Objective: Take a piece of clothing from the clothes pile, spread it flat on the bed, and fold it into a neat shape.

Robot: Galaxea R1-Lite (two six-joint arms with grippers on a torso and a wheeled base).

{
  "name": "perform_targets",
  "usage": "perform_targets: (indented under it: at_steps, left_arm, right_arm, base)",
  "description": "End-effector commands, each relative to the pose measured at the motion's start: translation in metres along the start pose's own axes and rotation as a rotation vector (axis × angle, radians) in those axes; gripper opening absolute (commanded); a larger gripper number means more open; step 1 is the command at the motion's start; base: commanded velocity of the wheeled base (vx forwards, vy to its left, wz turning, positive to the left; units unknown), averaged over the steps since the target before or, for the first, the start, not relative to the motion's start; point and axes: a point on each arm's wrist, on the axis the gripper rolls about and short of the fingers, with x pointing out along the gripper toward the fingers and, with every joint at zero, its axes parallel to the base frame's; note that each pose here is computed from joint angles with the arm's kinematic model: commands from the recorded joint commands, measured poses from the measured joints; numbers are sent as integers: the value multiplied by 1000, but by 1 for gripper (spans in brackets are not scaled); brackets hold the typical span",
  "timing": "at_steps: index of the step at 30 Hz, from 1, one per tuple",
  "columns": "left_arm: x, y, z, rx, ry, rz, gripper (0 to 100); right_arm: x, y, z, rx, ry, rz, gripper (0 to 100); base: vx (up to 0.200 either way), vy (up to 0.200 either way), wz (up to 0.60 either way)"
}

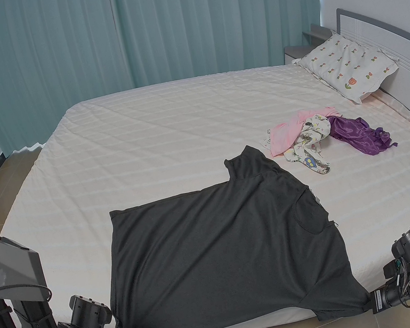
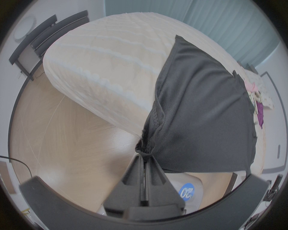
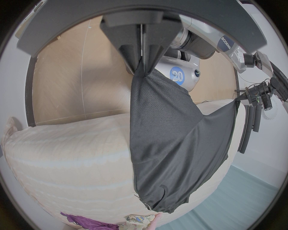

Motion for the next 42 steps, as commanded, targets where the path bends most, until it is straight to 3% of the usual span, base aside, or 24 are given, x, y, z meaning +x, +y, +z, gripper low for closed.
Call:
perform_targets:
  at_steps: [1, 6, 8, 15, 26, 42]
  left_arm:
    - [-7, -3, -3, 29, -9, -25, 0]
    - [-14, -4, 9, -14, -71, -63, 0]
    - [-21, -8, 23, -56, -139, -108, 0]
    - [-31, -25, 53, -103, -262, -205, 0]
    - [-25, -41, 98, -161, -269, -159, 0]
    - [5, -50, 126, -203, -270, -127, 0]
  right_arm:
    - [-8, 1, 0, -6, -49, 17, 0]
    - [-19, 7, 15, -7, -160, 55, 0]
    - [-24, 11, 28, -7, -226, 80, 0]
    - [-28, 24, 64, 42, -336, 128, 0]
    - [-25, 35, 116, 71, -450, 167, 0]
    - [-12, 48, 167, 96, -544, 166, 0]
  base:
    - [0, 0, 0]
    - [0, 0, 0]
    - [0, 0, 0]
    - [0, 0, 0]
    - [0, 0, 0]
    - [0, 0, 0]
